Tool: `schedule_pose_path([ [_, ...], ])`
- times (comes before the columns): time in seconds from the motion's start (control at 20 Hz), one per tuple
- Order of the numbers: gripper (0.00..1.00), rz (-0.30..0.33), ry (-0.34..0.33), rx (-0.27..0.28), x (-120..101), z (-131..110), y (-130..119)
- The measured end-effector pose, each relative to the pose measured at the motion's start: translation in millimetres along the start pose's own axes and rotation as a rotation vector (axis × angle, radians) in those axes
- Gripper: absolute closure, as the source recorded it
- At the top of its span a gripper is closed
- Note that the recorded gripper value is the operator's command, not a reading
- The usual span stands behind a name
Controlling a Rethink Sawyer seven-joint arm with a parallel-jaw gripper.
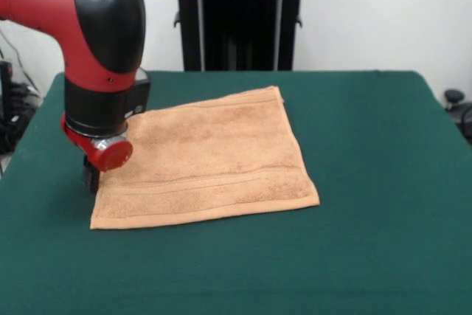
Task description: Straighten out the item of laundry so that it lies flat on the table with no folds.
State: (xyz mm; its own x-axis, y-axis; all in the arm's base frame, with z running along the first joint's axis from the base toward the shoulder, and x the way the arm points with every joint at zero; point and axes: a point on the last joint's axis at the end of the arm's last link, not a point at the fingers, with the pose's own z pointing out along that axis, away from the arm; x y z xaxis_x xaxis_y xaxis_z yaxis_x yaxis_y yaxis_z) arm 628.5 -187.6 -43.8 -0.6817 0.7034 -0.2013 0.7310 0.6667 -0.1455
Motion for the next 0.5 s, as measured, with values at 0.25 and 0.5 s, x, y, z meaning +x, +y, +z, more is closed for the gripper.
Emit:
schedule_pose_path([
  [0.25,1.00,-0.037,-0.018,0.002,0.0,2.3,0.9],
  [0.5,1.00,-0.056,-0.025,0.005,0.8,2.3,2.0],
])
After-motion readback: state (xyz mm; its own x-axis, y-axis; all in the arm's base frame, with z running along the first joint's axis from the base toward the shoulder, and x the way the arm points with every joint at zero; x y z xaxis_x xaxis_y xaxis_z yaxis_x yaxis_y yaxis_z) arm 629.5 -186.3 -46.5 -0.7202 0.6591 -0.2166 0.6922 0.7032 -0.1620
